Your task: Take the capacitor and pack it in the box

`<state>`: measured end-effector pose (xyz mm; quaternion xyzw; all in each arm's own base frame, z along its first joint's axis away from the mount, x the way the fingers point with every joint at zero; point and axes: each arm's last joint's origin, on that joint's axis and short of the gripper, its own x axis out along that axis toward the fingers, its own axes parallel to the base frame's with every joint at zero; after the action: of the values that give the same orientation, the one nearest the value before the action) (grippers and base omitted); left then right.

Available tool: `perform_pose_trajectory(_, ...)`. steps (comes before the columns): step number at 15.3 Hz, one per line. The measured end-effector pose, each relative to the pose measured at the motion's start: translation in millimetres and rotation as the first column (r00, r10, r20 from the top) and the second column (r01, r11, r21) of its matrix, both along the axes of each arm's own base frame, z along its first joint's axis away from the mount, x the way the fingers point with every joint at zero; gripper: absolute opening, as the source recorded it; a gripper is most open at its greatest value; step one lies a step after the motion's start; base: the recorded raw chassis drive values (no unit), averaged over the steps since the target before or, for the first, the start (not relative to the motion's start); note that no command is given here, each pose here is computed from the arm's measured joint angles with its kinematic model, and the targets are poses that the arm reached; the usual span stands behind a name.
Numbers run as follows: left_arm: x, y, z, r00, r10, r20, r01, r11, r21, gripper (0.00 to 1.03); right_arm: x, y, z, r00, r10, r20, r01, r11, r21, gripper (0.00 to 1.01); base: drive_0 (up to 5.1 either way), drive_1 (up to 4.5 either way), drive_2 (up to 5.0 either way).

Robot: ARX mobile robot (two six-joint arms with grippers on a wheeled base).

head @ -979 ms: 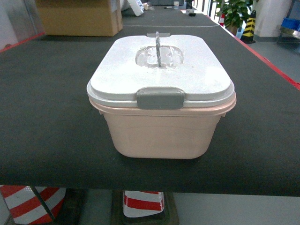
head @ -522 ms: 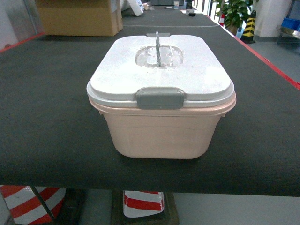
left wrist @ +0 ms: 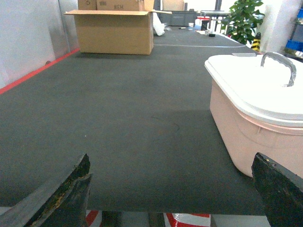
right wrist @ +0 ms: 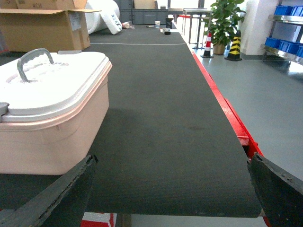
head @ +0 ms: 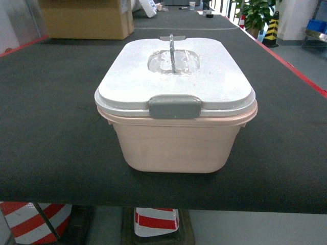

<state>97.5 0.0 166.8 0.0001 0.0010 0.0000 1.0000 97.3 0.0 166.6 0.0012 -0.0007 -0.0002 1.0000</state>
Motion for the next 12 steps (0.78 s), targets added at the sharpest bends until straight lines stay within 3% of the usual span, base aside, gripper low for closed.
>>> perform_pose_trajectory(12, 0.0, 0.0, 0.0, 1.000, 0.000, 0.000, 0.000, 1.0000, 0.000, 0.98, 0.0, 0.0, 0.0, 1.000, 0.000, 0.000, 0.000, 1.0000, 0.000, 0.98, 0.0, 0.00, 0.0)
